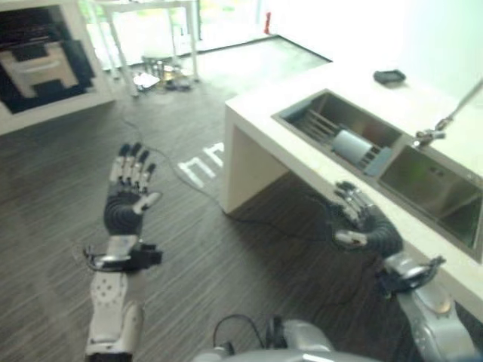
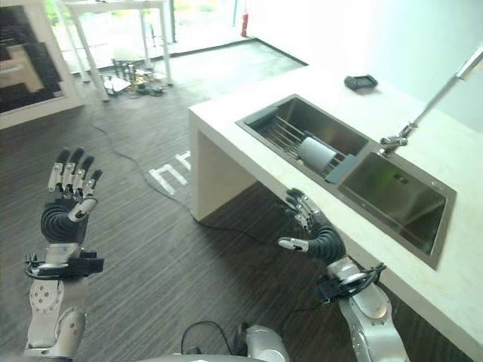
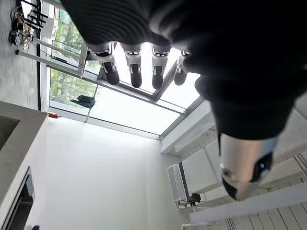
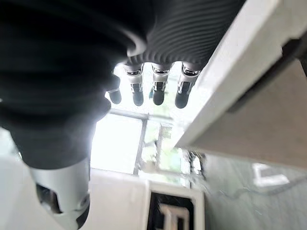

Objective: Place the dishes in the dishwasher.

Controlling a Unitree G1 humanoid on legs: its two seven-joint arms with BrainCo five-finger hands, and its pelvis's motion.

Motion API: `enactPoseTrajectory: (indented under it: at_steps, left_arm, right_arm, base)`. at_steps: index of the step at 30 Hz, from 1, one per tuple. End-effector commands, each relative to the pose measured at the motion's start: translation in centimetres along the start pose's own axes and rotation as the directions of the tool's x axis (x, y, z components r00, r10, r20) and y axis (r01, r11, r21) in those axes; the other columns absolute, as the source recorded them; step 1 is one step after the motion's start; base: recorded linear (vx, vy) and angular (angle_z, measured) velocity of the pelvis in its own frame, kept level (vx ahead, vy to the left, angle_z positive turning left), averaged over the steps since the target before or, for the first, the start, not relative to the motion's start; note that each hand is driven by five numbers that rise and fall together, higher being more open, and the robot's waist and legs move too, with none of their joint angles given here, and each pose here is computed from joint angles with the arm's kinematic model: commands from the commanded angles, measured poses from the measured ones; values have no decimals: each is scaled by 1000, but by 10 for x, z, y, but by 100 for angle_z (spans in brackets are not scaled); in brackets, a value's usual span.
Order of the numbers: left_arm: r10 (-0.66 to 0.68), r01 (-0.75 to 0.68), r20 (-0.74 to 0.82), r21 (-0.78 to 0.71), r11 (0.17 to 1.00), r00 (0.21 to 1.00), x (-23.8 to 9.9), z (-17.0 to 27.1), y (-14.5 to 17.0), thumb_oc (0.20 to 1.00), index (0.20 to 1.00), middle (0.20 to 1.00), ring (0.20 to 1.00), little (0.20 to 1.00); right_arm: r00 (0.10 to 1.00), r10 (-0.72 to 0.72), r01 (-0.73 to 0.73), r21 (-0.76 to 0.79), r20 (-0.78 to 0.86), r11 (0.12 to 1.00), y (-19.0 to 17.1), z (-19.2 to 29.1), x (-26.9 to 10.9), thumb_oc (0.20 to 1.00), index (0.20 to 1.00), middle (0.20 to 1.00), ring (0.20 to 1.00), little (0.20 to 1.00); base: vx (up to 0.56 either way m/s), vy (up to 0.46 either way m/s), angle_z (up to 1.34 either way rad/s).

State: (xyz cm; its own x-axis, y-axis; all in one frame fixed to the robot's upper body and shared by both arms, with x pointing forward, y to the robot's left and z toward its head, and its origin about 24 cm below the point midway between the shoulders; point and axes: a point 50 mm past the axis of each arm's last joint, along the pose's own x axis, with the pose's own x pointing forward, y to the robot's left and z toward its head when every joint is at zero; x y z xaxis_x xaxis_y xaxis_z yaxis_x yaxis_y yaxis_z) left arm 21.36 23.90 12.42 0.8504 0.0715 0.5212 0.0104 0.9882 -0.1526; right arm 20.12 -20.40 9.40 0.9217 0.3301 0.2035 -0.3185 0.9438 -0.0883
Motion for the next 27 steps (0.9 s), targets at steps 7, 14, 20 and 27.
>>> enactPoseTrajectory:
  at_steps: [7,14,20,27]
  left_arm:
    - [-29,26,279,14,1000,960,19,38,-20,1000,1000,1000,1000,1000]
    - [-7,-9,354,43,999,935,12,50,-21,1000,1000,1000,1000,1000]
    - [40,-76,359,87,993,933,1,55,-9,1000,1000,1000,1000,1000]
    - [35,-67,381,69,995,924,7,60,-4,1000,1000,1000,1000,1000]
  right_arm:
    - [955,-42,55,-39,293,998,-15,52,29,1000,1000,1000,1000,1000]
    - [956,-77,94,-47,282,994,-26,54,13,1000,1000,1000,1000,1000]
    - [962,-74,85,-30,263,996,-25,51,21,1000,1000,1000,1000,1000]
    - [966,-106,125,-69,236,990,-29,56,10,1000,1000,1000,1000,1000]
  base:
    - [206,-233,-6]
    - [152,-151,-38]
    - [263,155,-92]
    - [252,331,-125]
